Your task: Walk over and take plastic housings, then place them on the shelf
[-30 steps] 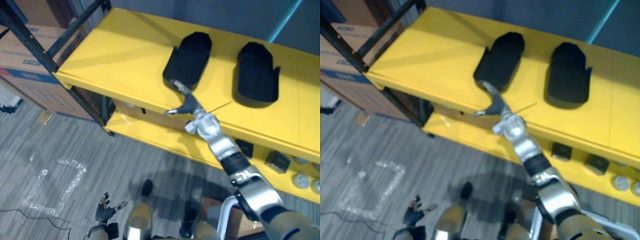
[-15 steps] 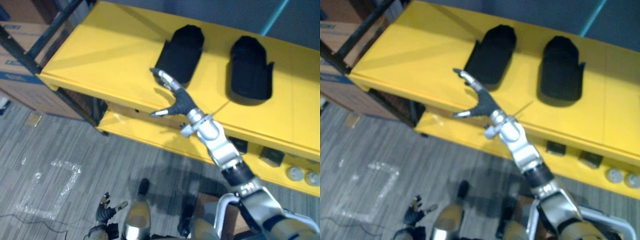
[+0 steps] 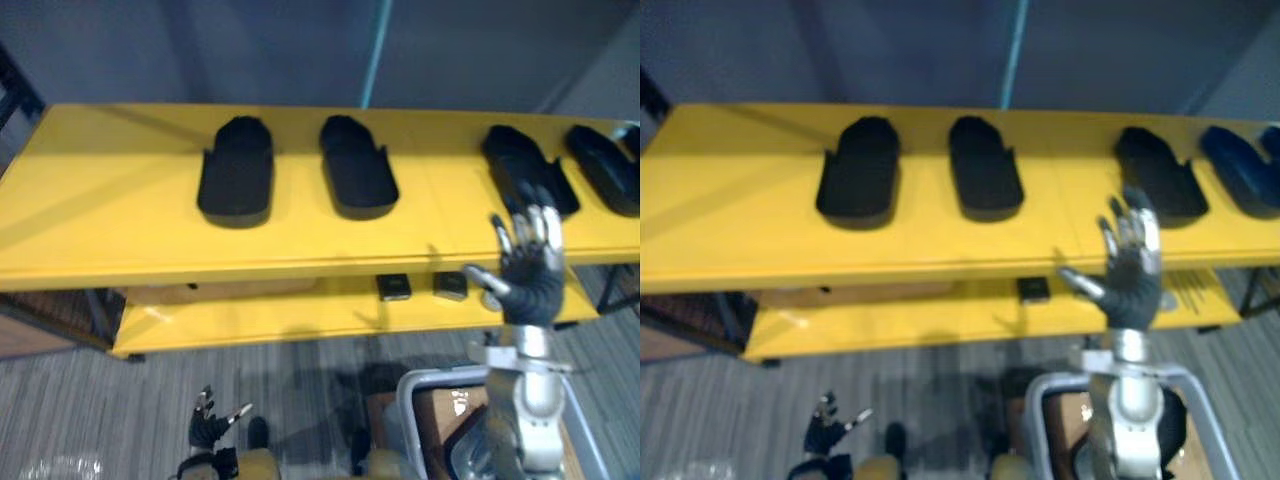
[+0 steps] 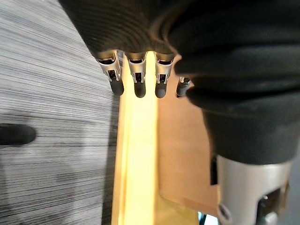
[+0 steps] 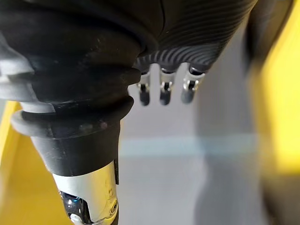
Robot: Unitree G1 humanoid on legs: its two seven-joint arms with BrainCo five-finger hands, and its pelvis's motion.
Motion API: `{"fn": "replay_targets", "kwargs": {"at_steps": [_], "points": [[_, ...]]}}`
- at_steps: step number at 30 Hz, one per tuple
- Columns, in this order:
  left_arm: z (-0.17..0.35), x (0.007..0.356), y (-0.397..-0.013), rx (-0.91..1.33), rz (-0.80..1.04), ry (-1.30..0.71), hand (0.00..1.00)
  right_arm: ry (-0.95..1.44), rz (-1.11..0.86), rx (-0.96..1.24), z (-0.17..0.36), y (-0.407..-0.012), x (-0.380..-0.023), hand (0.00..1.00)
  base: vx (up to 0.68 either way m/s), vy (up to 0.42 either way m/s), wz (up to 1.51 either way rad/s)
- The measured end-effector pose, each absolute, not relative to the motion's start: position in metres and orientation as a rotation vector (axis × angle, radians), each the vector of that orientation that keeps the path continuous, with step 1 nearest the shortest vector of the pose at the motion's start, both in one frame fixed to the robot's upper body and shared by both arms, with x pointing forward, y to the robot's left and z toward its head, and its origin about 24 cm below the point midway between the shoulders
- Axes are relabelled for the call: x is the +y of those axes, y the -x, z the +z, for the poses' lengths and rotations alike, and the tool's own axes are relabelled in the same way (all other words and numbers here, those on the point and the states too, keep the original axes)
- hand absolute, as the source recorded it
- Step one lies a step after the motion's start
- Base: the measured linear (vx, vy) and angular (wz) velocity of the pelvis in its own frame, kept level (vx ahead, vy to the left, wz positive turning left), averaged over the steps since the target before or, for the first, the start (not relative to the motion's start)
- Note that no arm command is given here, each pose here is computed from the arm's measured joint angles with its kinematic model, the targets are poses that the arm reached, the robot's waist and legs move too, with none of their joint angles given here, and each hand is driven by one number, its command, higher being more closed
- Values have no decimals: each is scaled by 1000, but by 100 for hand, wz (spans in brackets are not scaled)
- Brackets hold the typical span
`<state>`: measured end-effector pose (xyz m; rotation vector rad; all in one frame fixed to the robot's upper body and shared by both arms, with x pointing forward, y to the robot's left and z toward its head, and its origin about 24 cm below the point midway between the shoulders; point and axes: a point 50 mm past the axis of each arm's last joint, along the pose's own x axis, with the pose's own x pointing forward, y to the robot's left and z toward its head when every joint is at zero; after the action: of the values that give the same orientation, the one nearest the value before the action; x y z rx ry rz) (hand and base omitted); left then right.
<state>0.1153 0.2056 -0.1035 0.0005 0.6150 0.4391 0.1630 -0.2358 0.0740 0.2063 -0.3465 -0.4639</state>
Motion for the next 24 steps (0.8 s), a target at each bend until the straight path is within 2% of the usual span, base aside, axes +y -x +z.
{"fn": "replay_targets", "kwargs": {"at_steps": [2,7,14,19,24], "points": [[-107,205,-113,634,449,9,0,-226,-633,-140,25,-142,-247,0,28,15,-24],[-114,202,-98,686,473,48,0,-289,-851,182,-44,-101,-249,0,-15,10,-9],[-113,195,-83,702,456,60,0,-410,-854,159,-42,-106,-235,0,-37,3,5],[-112,178,-87,684,289,14,0,-401,-835,192,-44,-115,-219,0,22,10,-19],[-98,163,-114,580,93,-35,0,-360,-906,254,-56,-90,-229,0,90,-2,-42]]}}
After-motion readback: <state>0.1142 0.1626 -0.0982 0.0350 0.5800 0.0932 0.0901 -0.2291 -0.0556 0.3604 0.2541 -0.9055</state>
